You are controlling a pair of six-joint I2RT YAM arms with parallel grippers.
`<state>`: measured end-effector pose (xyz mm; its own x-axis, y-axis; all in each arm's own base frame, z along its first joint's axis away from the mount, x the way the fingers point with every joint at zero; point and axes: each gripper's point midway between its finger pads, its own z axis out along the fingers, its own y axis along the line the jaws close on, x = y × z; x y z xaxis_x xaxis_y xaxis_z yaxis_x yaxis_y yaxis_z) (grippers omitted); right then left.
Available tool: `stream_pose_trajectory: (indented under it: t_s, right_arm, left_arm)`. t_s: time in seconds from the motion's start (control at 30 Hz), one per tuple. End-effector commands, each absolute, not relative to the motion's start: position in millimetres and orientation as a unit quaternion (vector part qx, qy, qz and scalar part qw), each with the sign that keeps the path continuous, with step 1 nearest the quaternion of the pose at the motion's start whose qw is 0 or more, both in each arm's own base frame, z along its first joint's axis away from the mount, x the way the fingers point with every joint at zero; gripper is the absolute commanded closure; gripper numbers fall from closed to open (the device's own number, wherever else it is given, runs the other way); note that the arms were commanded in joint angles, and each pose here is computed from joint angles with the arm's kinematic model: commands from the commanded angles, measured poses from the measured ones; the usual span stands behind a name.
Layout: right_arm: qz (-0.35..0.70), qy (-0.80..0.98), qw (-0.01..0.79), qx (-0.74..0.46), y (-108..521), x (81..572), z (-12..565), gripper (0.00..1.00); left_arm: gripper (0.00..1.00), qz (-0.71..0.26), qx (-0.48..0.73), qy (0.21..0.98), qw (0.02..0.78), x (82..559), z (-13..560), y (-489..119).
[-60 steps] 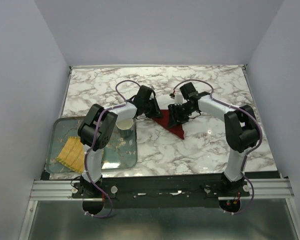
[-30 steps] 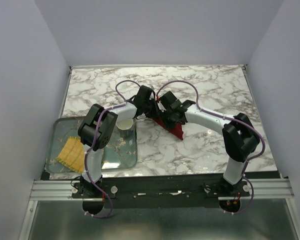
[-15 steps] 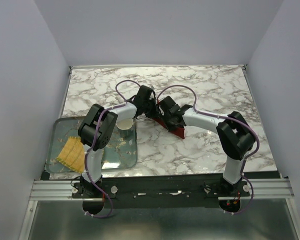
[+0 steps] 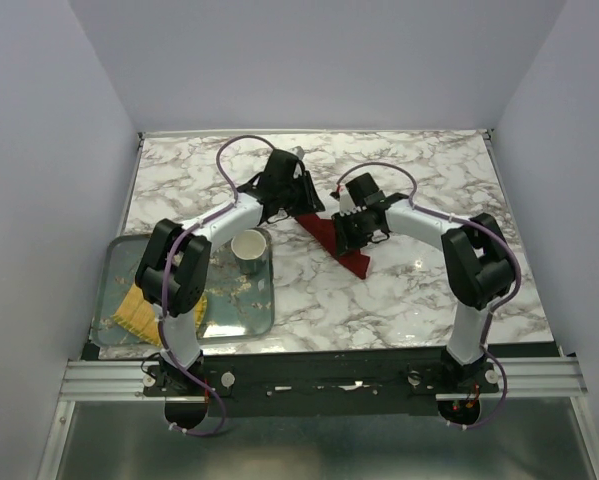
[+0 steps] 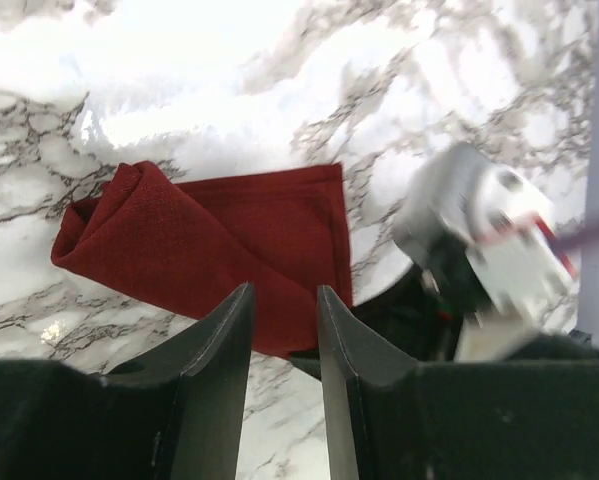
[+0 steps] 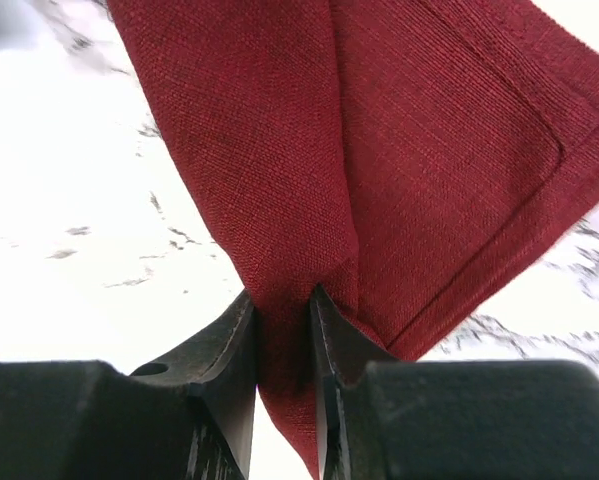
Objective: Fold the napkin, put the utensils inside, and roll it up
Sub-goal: Roll the napkin with the utensil
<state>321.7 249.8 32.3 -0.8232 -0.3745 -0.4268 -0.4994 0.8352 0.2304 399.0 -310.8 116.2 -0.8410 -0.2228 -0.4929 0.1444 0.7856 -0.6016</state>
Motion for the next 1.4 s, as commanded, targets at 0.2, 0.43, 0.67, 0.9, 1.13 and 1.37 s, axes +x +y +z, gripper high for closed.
stream_pose_trajectory:
  t_s: [0.2,0.43,0.67,0.9,1.13,1.37]
  right_arm:
    - [0.406,0.903,0.018,-0.141,257,298,22,0.67]
    - [0.406,0.903,0.029,-0.141,253,306,24,0.61]
    - [0.310,0.930,0.107,-0.167,234,316,44,0.49]
    - [0.105,0.950,0.221,-0.192,222,326,71,0.39]
    - [0.001,0.941,0.260,-0.217,234,331,71,0.38]
    - [-0.035,0.935,0.257,-0.242,248,328,50,0.38]
  left_arm:
    - [0.64,-0.349,-0.010,0.901,0.258,389,109,-328]
    - [0.66,-0.340,-0.015,0.910,0.238,399,77,-338]
    - [0.68,-0.316,-0.024,0.921,0.225,400,47,-330]
    - [0.68,-0.320,-0.025,0.920,0.226,396,51,-328]
    - [0.68,-0.319,-0.022,0.920,0.228,394,54,-326]
    - [0.69,-0.320,-0.026,0.920,0.225,392,53,-326]
